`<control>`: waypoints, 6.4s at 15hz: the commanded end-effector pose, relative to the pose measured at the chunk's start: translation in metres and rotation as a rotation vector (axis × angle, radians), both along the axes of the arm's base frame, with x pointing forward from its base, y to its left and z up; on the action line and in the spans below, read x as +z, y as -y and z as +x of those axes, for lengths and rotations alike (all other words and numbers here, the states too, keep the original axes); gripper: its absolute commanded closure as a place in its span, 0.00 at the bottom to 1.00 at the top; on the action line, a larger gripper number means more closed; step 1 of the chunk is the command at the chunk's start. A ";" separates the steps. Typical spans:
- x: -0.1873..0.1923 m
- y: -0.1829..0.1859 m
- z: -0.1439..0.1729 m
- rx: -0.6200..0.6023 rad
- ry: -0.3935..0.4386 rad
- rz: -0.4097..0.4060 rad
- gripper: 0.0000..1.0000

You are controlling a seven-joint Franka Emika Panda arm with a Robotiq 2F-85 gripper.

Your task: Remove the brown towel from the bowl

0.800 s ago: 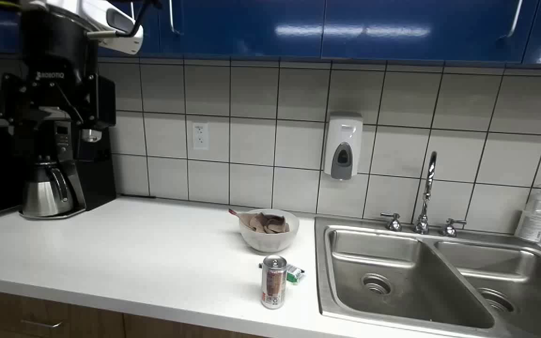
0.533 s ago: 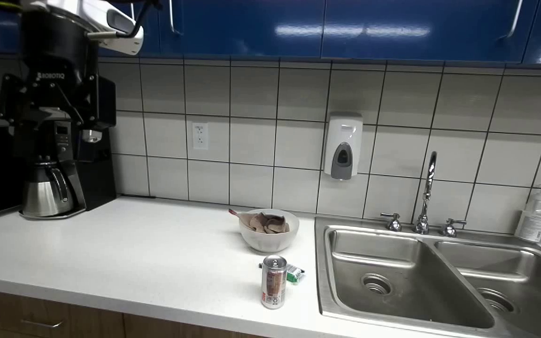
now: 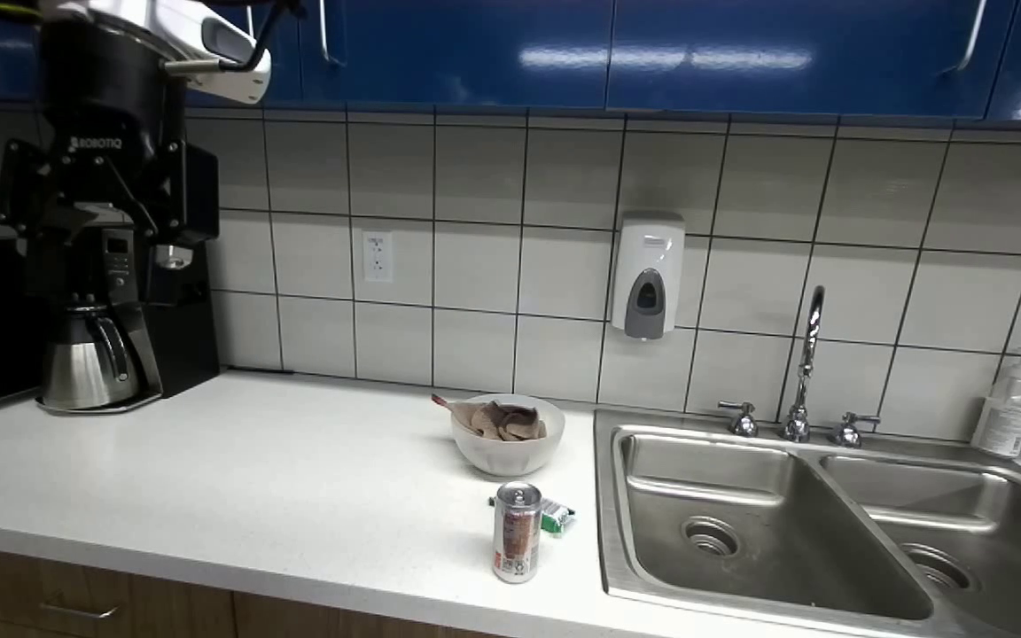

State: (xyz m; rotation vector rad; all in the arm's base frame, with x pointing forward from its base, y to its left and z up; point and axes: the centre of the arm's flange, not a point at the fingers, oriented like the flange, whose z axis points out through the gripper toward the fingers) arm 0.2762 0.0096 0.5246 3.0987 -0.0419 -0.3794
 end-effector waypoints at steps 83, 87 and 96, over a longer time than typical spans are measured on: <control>-0.313 0.212 0.396 -0.234 0.559 -0.184 0.25; -0.314 0.212 0.396 -0.232 0.560 -0.181 0.51; -0.309 0.216 0.386 -0.259 0.569 -0.168 1.00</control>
